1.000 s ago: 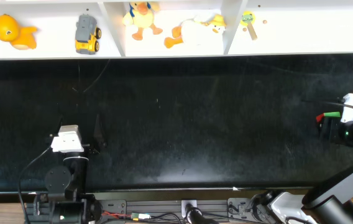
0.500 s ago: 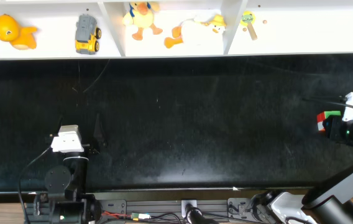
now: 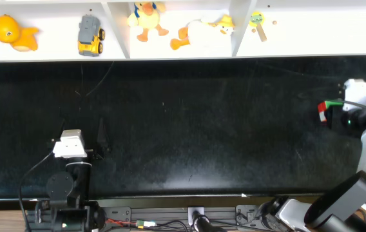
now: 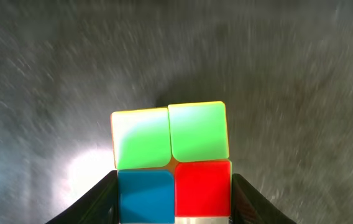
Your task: Store Toys
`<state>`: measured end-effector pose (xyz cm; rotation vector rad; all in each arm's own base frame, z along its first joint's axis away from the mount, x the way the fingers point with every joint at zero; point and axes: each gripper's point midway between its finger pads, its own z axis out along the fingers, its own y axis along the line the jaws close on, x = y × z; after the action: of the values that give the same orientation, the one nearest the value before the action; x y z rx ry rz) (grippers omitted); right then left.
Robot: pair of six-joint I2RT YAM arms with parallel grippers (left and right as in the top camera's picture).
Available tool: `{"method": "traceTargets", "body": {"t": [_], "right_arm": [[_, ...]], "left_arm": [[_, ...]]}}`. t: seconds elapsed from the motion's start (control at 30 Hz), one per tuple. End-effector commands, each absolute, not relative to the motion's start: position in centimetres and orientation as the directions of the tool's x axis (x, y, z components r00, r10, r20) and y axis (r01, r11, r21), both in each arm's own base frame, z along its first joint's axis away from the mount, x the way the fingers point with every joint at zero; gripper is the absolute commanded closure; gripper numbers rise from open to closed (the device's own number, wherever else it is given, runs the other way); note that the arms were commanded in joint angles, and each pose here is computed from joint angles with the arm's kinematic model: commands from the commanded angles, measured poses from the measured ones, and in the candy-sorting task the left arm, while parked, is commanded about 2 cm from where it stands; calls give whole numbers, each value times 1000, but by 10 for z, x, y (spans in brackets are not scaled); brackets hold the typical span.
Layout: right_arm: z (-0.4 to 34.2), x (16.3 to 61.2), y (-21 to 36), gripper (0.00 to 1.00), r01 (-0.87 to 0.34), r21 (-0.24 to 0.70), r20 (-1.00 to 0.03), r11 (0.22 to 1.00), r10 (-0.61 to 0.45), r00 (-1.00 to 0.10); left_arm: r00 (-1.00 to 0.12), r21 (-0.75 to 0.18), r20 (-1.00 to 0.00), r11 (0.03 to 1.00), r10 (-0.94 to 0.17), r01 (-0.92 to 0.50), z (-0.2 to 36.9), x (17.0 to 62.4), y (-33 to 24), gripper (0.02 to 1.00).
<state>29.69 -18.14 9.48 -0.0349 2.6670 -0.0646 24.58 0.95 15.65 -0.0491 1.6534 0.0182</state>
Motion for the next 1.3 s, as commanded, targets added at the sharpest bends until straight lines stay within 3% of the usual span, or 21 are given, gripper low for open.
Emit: {"method": "traceTargets", "body": {"t": [0.03, 0.2, 0.37, 0.87, 1.3], "right_arm": [[159, 334, -182, 527, -3, -114, -575, 993, -68, -815], [192, 359, -183, 500, -12, -149, -629, 989, -104, -771], [201, 381, -186, 494, -19, -151, -644, 988, -113, -756], [188, 479, -174, 505, -67, -85, -654, 994, -106, -749], [172, 495, -160, 487, -91, -60, -644, 994, -109, -757]], "left_arm": [[-77, -2, -997, 999, -6, -52, 156, 246, 11, 20], [-77, -2, -997, 999, -6, -52, 156, 246, 11, 20], [-77, -2, -997, 999, -6, -52, 156, 246, 11, 20], [-77, -2, -997, 999, -6, -52, 156, 246, 11, 20], [-77, -2, -997, 999, -6, -52, 156, 246, 11, 20]]}}
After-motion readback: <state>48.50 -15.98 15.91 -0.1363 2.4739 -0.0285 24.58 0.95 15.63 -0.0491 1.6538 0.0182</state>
